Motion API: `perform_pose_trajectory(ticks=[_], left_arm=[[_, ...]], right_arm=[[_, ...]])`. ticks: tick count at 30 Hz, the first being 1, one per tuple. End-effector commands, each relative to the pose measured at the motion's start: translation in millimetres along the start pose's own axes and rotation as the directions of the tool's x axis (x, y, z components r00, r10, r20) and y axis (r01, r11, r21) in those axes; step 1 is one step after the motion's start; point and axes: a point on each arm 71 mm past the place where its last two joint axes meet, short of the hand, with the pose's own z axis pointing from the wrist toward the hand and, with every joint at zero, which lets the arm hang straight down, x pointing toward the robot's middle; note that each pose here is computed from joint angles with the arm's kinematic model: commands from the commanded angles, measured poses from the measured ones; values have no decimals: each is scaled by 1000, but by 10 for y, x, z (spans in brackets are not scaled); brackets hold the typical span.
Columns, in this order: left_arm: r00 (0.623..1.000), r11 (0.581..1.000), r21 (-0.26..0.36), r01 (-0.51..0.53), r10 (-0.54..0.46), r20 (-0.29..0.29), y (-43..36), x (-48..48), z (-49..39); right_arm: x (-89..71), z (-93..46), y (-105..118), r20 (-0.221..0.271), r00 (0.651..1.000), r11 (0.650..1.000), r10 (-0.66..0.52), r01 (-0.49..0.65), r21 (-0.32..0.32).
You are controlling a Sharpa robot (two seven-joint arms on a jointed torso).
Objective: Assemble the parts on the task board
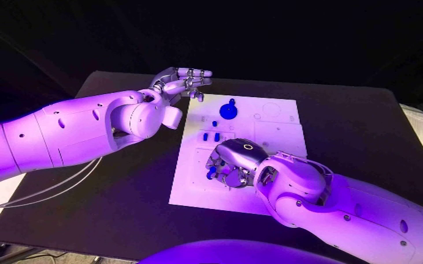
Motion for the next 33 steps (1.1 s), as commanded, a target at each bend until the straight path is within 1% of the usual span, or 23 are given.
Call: perform_pose_trajectory(ticks=[1,7,14,16,17,20,24,26,28,30,33], left_arm=[[1000,1000,3,10,-10,-21,-4,29,5],[1000,1000,2,11,-11,-21,-4,31,6],[1000,1000,0,11,-11,-22,-2,28,5],[1000,1000,-1,11,-11,-22,-2,27,5],[1000,1000,-2,11,-11,-22,-1,26,4],[1000,1000,-4,11,-11,-22,0,23,3],[1000,1000,-6,11,-11,-23,1,22,-1],[1000,1000,-7,11,-11,-24,0,19,-6],[1000,1000,-8,11,-11,-23,1,13,-9],[1000,1000,-9,11,-11,-22,1,7,-13],[1000,1000,-9,10,-11,-21,2,-1,-17]], right_arm=[[99,3,7,-72,997,1000,-27,26,-12],[100,11,5,-58,998,1000,-29,28,-12],[65,6,-1,-5,1000,1000,-20,20,-9],[44,-4,-4,24,1000,1000,-13,13,-9],[23,-21,-8,56,998,1000,-2,3,-10],[-14,-79,-24,111,993,1000,28,-27,-16],[-88,-197,-71,174,981,996,85,-82,-27],[-161,-292,-108,213,970,993,120,-116,-32],[-245,-401,-163,241,959,989,150,-147,-30],[-332,-533,-255,256,947,980,192,-197,-8],[-422,-747,-436,252,934,959,252,-276,66]])
